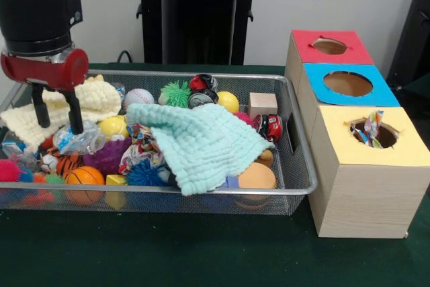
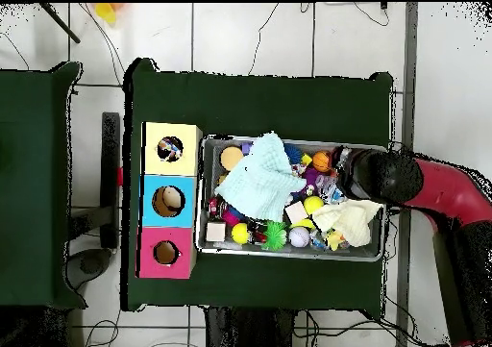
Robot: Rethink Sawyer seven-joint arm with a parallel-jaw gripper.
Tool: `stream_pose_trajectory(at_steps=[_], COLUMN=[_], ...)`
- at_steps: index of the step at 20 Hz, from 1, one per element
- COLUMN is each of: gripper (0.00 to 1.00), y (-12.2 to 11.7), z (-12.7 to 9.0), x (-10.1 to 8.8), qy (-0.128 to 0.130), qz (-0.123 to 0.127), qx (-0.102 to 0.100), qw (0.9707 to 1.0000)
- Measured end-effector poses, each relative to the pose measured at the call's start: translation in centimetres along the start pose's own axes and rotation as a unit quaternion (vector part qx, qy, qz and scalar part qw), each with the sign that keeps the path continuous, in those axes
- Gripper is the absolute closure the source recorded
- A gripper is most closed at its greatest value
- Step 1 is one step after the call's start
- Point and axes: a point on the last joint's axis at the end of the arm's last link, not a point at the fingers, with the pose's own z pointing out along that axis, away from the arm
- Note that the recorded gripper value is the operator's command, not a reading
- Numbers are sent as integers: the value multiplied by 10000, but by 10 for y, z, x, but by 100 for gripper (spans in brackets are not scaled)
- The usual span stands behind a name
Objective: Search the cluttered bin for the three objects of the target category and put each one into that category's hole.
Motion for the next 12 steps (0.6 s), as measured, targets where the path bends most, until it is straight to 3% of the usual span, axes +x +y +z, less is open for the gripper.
stream_pose_trajectory(at_steps=[5, 12], gripper=[0, 0], y=[-6, -8], z=[2, 16], x=[4, 36], qy=[27, 221], qz=[-6, -164], qx=[25, 35], qw=[10000, 9996])
